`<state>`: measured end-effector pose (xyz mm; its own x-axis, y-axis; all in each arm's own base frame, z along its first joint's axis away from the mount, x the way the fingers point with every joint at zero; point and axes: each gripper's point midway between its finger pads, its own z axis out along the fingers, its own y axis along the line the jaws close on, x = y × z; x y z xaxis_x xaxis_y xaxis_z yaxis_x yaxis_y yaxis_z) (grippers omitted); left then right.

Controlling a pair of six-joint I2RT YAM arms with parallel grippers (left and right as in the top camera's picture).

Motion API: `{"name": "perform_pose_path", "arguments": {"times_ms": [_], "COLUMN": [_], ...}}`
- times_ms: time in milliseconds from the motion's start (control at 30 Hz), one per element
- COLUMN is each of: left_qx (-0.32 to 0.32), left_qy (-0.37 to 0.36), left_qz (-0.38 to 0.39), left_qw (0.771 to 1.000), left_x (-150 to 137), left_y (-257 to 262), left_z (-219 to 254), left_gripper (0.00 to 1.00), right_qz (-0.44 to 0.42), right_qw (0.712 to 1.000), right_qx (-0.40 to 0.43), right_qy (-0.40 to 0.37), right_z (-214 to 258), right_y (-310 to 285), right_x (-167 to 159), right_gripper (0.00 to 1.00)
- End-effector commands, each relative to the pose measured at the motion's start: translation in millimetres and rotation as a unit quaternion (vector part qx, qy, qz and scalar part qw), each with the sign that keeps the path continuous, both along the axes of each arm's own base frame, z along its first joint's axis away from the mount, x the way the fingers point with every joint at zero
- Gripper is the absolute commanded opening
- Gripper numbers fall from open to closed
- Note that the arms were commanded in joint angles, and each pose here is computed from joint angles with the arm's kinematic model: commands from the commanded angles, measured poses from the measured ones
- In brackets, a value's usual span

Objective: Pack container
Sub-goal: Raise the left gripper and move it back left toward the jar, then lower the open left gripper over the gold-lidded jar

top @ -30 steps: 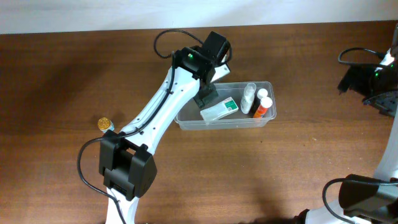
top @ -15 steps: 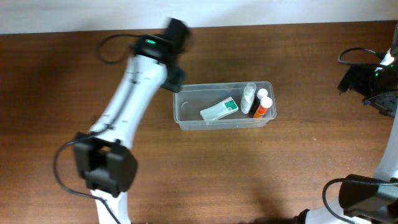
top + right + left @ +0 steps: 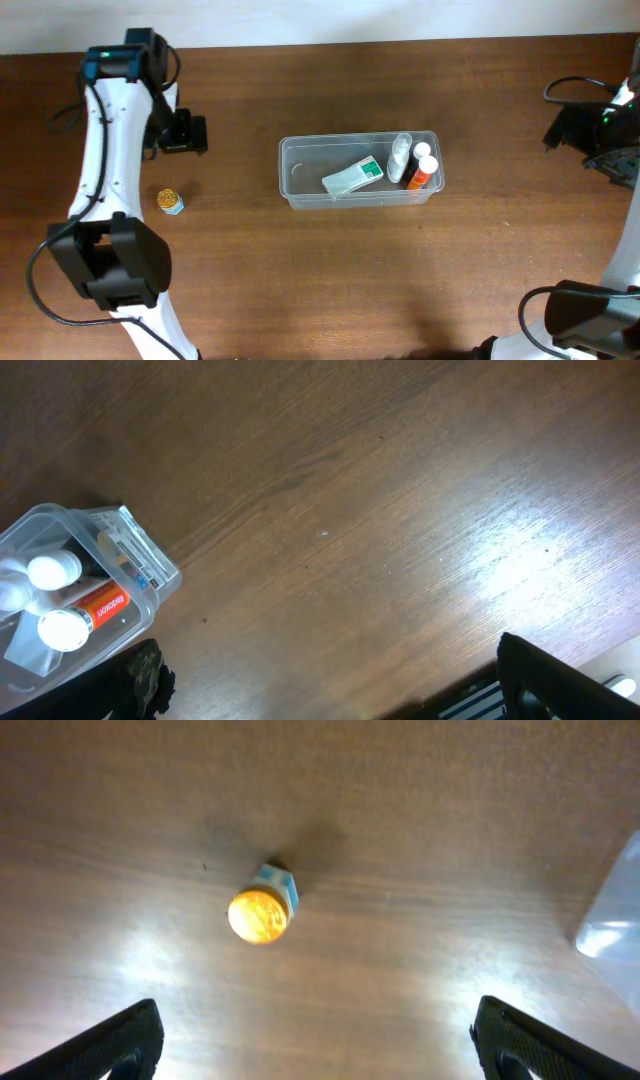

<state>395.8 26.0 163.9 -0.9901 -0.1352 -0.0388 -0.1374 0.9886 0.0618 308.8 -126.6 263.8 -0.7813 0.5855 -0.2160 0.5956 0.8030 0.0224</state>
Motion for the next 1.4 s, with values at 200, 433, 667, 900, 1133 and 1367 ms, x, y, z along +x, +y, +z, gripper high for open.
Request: {"name": "perform_pose_path", "arguments": {"times_ms": [200, 433, 667, 900, 1133, 1367], "left_qx": [-0.051, -0.040, -0.006, -0.006, -0.001, 0.002], "left_qy": [-0.010, -0.002, 0.018, 0.014, 0.025, 0.039], "left_qz": [0.012, 0.021, 0.042, 0.074, 0.077, 0.079], "left_qw": [0.999, 0.999, 0.999, 0.997, 0.997, 0.996], "left_x": [-2.8, -2.6, -12.1, -12.0, -17.1, -24.7], "left_y": [-10.7, -4.1, 20.6, 33.1, 36.8, 37.6], "left_z": [2.8, -18.0, -31.5, -32.1, -46.2, -84.8], "left_gripper": [0.99, 0.99, 0.99, 1.00, 0.99, 1.00], "right_qz": [-0.006, -0.006, -0.006, -0.006, -0.006, -0.006], "right_qw": [1.000, 1.000, 1.000, 1.000, 1.000, 1.000], "right_qx": [-0.004, -0.004, -0.004, -0.004, -0.004, -0.004], "right_qy": [-0.011, -0.011, -0.011, -0.012, -0.011, -0.011], "right_z": [7.3, 7.2, 7.3, 7.4, 7.4, 7.3], "right_y": [0.1, 0.1, 0.1, 0.1, 0.1, 0.1], "right_x": [-3.5, -3.6, -3.5, -3.5, -3.6, -3.5], "right_gripper": [0.98, 0.98, 0.98, 0.98, 0.98, 0.98]}}
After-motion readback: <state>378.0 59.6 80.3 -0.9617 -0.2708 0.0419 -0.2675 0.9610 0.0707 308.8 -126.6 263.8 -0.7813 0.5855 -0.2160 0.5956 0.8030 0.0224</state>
